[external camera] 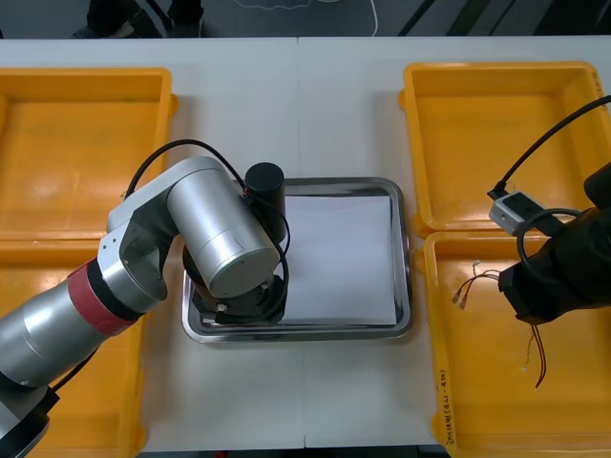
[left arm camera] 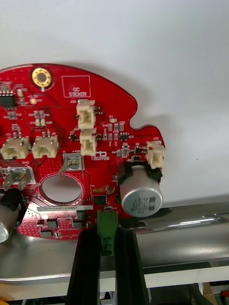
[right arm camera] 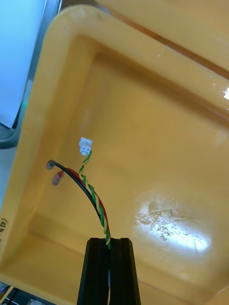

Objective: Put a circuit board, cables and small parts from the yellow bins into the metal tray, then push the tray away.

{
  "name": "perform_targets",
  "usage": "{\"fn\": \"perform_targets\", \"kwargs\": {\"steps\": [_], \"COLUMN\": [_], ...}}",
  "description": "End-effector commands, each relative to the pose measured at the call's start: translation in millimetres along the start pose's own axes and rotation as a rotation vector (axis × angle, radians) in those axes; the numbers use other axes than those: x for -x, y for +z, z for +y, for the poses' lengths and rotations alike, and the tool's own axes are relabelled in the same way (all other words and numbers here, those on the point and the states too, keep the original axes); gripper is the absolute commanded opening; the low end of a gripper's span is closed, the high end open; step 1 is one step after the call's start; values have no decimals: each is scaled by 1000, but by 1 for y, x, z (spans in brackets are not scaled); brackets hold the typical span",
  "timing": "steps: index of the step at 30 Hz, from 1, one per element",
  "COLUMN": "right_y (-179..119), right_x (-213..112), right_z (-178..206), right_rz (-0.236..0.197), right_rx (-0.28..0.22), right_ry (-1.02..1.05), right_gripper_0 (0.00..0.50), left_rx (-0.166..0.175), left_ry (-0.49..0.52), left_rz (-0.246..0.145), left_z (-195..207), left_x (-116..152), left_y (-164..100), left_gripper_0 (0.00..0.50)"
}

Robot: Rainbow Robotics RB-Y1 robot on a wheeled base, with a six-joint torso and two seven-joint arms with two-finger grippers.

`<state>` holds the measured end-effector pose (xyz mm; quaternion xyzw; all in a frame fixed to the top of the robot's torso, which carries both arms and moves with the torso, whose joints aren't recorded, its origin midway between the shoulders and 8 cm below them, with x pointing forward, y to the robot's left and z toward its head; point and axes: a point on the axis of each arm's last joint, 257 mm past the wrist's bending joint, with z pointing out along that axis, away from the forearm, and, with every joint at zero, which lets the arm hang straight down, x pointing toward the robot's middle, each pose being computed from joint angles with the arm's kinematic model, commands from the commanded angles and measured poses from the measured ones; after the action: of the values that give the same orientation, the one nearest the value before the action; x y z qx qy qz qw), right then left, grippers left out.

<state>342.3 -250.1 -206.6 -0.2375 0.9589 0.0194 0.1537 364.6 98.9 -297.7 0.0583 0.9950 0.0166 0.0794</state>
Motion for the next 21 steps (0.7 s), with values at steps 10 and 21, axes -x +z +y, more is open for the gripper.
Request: {"fn": "perform_targets", "kwargs": {"steps": [10, 21], "right_y": [-20, -15], "right_x": [39, 45], "right_z": [40, 45], "right_rz": [-38, -46], "right_rx": [37, 30], "right_ry": [243, 349], "right_gripper_0": [0, 0], "left_rx": [-34, -43], "left_ry": [107, 101], "left_rz": [-1, -84], "left_z": [-11, -3], "left_x": [-3, 12], "left_y": [-5, -35], "left_gripper_0": [481, 491]}}
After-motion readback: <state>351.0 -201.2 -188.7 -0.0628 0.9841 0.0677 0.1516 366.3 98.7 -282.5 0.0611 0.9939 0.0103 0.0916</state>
